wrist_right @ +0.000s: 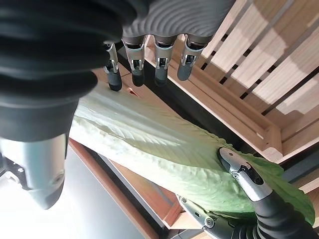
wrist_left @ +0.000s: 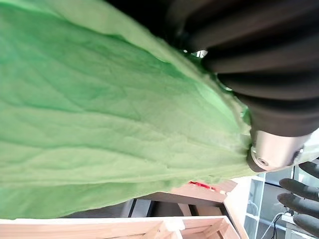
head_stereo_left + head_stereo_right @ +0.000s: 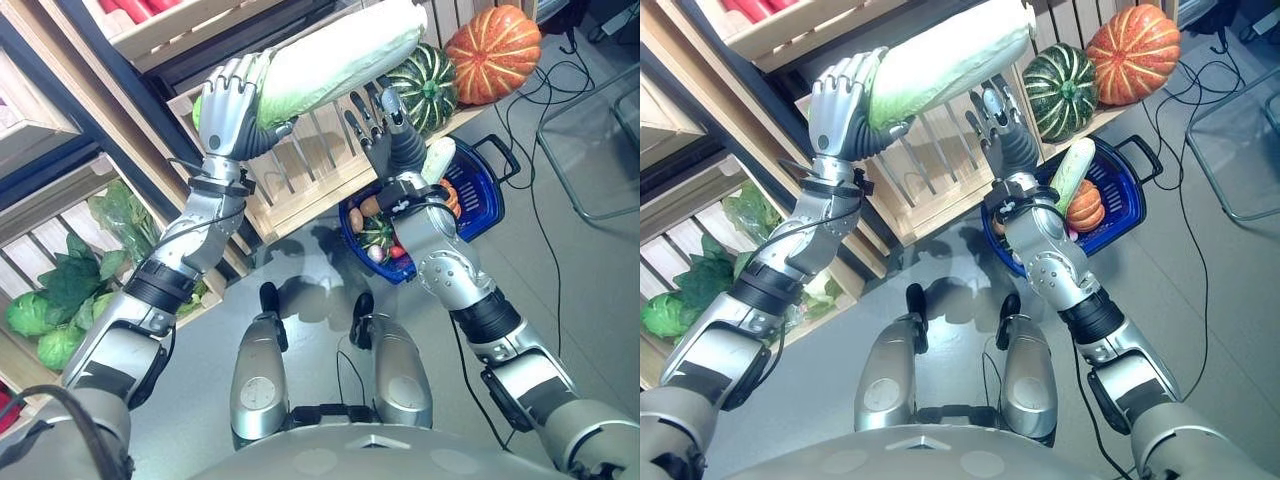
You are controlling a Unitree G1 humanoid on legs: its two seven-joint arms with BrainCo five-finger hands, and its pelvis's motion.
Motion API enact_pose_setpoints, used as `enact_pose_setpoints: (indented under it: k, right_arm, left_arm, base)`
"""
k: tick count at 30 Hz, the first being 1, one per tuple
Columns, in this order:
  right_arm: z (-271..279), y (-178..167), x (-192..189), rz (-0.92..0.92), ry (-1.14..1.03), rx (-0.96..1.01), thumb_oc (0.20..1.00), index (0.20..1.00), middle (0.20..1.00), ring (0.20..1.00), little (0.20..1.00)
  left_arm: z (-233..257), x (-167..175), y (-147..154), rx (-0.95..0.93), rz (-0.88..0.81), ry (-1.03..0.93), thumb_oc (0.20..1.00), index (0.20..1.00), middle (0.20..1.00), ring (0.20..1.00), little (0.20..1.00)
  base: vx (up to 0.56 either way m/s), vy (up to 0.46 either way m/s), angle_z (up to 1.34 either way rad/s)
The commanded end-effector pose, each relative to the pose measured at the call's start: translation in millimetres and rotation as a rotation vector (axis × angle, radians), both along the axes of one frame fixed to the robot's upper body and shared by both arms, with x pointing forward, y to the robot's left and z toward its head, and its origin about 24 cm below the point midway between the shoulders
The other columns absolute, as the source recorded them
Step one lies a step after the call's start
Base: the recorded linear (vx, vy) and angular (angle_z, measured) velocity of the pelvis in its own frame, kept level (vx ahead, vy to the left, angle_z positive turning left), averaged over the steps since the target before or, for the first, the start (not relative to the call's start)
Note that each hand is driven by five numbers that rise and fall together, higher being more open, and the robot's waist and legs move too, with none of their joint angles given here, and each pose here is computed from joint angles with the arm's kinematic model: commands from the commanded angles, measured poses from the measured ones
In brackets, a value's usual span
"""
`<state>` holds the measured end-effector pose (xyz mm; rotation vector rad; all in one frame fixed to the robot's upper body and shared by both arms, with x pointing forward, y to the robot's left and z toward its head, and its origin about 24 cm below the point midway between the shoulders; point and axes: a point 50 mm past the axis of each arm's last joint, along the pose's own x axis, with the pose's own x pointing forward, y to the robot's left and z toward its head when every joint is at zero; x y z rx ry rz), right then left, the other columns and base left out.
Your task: Pick up fruits and vegetables into the basket
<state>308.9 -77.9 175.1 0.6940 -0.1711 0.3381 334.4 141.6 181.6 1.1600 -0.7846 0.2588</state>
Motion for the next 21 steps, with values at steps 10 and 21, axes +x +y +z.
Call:
enact_pose_setpoints:
  k: [10, 21]
  right_arm:
    - [49, 13, -15, -0.169, -0.326, -0.165, 1.0, 1.0, 1.0, 1.0, 1.0]
    - [65, -28, -15, -0.467, -0.401, -0.249, 1.0, 1.0, 1.0, 1.0, 1.0]
  left_arm:
    - [10, -11, -32, -0.396, -0.193, 0.056, 0.2, 0.2, 0.2, 0.2, 0.2]
    - [19, -10, 1, -0.61, -0.13, -0.049, 0.2, 0.2, 0.2, 0.2, 0.2]
  base:
    - [0.01, 0.019, -0.01]
    - [0.01, 0.01, 0.0]
